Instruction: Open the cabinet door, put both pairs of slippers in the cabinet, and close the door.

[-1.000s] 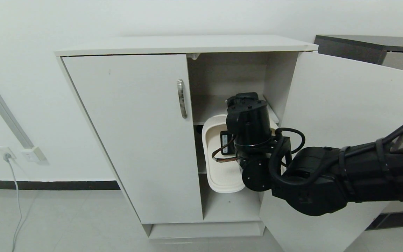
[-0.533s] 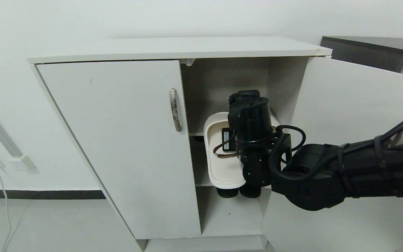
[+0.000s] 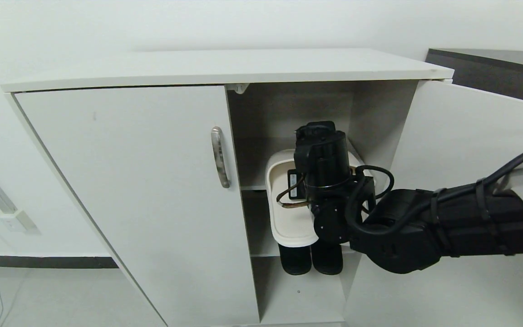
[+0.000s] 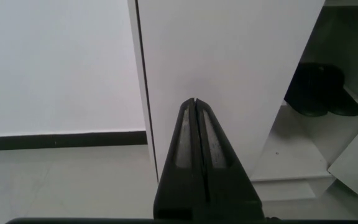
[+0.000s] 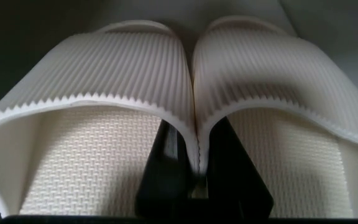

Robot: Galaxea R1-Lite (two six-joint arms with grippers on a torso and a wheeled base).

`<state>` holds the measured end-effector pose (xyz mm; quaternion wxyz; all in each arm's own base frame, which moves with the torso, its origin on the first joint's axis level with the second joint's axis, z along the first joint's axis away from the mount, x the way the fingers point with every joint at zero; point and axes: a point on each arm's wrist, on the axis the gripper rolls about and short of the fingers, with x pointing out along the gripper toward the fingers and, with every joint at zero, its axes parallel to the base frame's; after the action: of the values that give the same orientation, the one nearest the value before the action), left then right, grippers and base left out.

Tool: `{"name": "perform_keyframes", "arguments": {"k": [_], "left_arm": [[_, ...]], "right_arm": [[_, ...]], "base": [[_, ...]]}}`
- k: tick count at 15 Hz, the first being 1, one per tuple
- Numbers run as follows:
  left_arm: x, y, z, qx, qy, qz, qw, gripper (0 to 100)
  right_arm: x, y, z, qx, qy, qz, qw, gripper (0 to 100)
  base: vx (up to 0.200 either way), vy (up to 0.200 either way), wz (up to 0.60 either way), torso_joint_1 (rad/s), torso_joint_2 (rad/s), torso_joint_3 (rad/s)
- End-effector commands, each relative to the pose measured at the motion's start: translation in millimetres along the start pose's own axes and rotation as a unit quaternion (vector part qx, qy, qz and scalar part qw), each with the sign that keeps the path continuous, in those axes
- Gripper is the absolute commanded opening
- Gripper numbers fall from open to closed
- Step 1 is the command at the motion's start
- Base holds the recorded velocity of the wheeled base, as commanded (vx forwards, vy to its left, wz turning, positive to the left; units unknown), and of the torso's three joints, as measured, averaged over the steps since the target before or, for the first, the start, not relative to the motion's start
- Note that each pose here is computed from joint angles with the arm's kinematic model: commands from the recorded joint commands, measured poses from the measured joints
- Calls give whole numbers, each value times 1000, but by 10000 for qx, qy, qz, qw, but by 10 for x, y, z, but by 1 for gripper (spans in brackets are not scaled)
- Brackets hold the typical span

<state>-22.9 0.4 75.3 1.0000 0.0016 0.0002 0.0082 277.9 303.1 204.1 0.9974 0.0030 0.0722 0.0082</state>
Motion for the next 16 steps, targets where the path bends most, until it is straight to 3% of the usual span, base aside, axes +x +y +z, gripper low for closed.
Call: {"name": "perform_keyframes", "arguments": {"k": [1, 5, 8, 16], "left_arm": [[1, 0, 0, -1, 6, -5, 10000, 0], [1, 0, 0, -1, 6, 2, 10000, 0], [1, 1, 0, -8, 6, 25, 10000, 0], [1, 1, 0, -8, 6, 25, 10000, 0]], "right_arm": [[31, 20, -48, -34, 37, -12, 10000, 0], [212, -14, -72, -22, 43, -156, 9999, 0], [319, -43, -16, -74, 55, 234, 9997, 0], [758, -25, 138, 59, -94, -26, 9999, 0]], "base": [[0, 0, 0, 0, 0, 0], [0, 0, 0, 0, 0, 0], [0, 0, 0, 0, 0, 0], [0, 0, 0, 0, 0, 0]]}}
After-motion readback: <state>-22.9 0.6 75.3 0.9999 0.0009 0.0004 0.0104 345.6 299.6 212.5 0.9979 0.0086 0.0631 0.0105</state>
